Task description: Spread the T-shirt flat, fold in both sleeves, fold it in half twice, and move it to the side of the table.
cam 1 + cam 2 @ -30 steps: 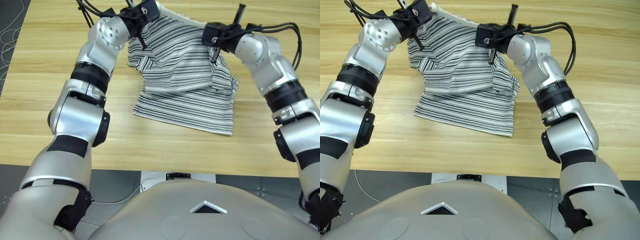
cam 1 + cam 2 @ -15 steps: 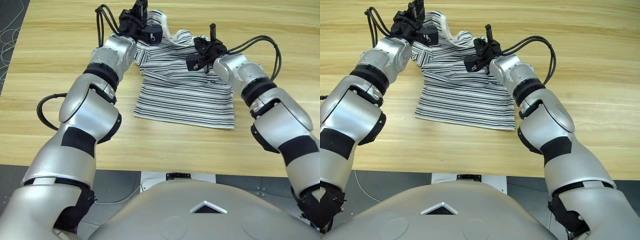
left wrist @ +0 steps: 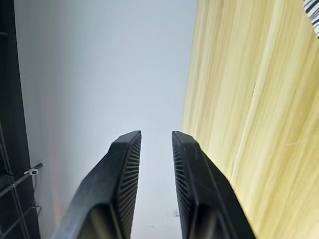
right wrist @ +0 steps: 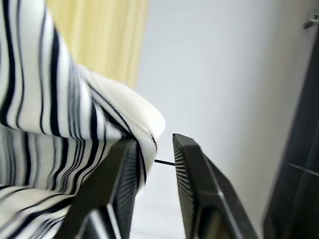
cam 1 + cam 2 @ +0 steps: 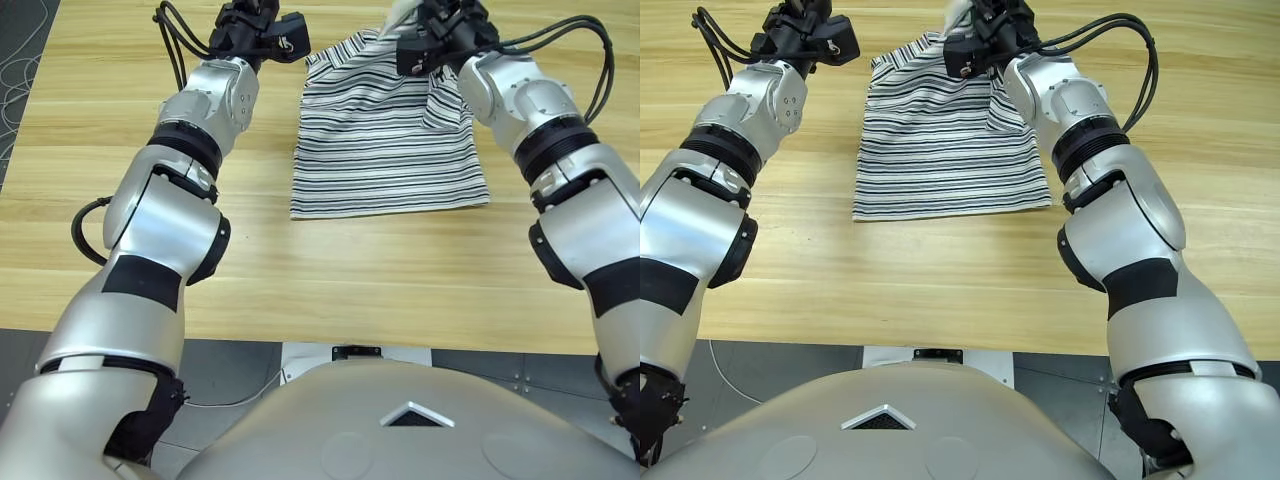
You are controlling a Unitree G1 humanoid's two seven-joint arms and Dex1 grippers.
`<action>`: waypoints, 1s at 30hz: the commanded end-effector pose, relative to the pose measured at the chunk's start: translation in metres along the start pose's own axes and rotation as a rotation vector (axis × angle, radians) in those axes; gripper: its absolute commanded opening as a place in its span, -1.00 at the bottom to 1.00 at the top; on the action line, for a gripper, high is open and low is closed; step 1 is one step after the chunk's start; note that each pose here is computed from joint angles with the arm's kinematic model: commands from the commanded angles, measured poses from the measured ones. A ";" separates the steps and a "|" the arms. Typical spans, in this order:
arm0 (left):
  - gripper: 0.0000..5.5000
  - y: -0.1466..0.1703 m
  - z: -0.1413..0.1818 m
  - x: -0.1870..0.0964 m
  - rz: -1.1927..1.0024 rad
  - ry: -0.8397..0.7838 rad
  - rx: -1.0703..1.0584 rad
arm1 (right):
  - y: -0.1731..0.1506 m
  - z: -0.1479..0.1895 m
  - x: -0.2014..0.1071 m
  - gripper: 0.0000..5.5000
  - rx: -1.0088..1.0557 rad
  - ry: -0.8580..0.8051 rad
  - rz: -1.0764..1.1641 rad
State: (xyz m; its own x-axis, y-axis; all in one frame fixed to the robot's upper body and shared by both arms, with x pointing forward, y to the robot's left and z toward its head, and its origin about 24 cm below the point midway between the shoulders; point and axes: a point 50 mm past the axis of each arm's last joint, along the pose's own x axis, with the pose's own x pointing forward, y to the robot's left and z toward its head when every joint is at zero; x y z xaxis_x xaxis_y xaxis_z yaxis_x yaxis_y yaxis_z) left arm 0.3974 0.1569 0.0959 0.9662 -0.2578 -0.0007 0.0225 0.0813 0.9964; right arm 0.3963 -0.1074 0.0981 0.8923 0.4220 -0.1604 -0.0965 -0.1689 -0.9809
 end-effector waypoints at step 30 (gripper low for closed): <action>-0.57 -0.104 0.024 -0.100 -0.820 -0.157 -0.647 | 0.089 0.017 -0.114 -0.22 1.111 -0.092 0.728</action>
State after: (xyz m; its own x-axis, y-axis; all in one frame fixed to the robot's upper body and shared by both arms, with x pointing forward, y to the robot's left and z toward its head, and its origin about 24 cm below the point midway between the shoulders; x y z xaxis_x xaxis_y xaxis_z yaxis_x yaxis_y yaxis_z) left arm 0.2984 0.1373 0.0089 0.5755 -0.6470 -0.5002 0.8075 0.3525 0.4730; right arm 0.2820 -0.1457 0.0355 0.4725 0.6574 -0.5870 -0.8756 0.4259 -0.2277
